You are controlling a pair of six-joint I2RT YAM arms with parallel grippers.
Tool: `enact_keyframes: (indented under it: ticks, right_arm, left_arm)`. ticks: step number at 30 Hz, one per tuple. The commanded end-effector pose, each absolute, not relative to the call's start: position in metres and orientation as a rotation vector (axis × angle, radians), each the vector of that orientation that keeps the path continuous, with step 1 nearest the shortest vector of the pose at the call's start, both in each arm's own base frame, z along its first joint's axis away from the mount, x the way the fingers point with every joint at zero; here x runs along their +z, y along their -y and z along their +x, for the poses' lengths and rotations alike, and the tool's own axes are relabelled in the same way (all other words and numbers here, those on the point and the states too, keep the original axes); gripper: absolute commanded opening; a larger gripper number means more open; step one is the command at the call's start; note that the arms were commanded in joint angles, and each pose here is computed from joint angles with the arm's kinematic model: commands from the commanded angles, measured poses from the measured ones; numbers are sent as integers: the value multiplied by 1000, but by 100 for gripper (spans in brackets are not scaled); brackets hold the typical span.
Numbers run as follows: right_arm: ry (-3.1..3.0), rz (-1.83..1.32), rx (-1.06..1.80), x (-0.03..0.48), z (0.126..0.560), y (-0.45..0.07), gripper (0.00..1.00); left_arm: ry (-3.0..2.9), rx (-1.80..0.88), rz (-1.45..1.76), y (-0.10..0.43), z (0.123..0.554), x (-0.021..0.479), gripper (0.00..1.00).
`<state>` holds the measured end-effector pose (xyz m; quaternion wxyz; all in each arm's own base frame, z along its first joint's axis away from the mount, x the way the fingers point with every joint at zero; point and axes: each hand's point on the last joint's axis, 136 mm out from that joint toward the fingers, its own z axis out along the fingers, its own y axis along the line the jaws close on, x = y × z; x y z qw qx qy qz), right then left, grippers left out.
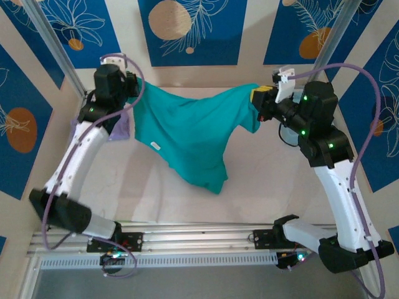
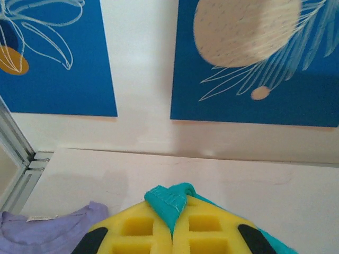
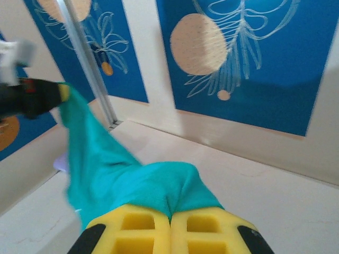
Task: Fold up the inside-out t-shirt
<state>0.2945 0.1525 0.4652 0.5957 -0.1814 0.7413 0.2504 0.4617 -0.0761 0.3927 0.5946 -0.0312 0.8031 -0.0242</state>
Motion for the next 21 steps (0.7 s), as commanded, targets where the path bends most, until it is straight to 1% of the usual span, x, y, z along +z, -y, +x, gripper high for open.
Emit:
enact_keyframes:
  ticks: [1, 3, 5, 6, 7, 8, 9, 10, 12, 15, 16, 18, 20, 21]
  right_arm:
    - [-1582, -581, 668, 497, 265, -179, 0]
    - [-1588, -641, 668, 486, 260, -190, 0]
    - [-1619, -685, 688, 469, 258, -202, 0]
    - [-1654, -690, 704, 457, 259, -208, 0]
    - [-1701, -687, 727, 443, 261, -215, 0]
    - [-1747, -680, 747, 429, 263, -221, 1]
    - [-1813, -660, 785, 411, 267, -229, 2]
    - [-1876, -658, 831, 392, 269, -240, 2]
    - [-1985, -677, 906, 357, 270, -266, 3]
    - [-2160, -725, 931, 297, 273, -305, 5]
    - [-2210, -744, 933, 280, 273, -314, 5]
    - [-2320, -780, 940, 246, 276, -334, 6]
    - [-2392, -796, 967, 222, 279, -347, 9]
    - [-2425, -802, 982, 210, 280, -351, 14]
  left_arm:
    - [-1758, -88, -121, 63, 476, 442, 0]
    - [-1778, -100, -113, 65, 493, 435, 0]
    - [-1836, -105, -83, 72, 508, 417, 0]
    - [-1877, -99, -69, 75, 516, 403, 8]
    - [-1920, -80, -57, 76, 523, 388, 20]
    - [-1956, -50, -52, 74, 528, 374, 35]
    - [-2001, -9, -53, 71, 533, 358, 57]
    - [-2043, 32, -60, 66, 535, 343, 70]
    - [-2120, 75, -75, 60, 531, 316, 81]
    - [-2188, -3, -85, 67, 509, 285, 92]
    - [-2193, -42, -93, 69, 498, 279, 94]
    - [-2200, -161, -121, 78, 468, 262, 95]
    - [-2187, -303, -128, 92, 436, 247, 95]
    - [-2176, -372, -117, 102, 418, 240, 94]
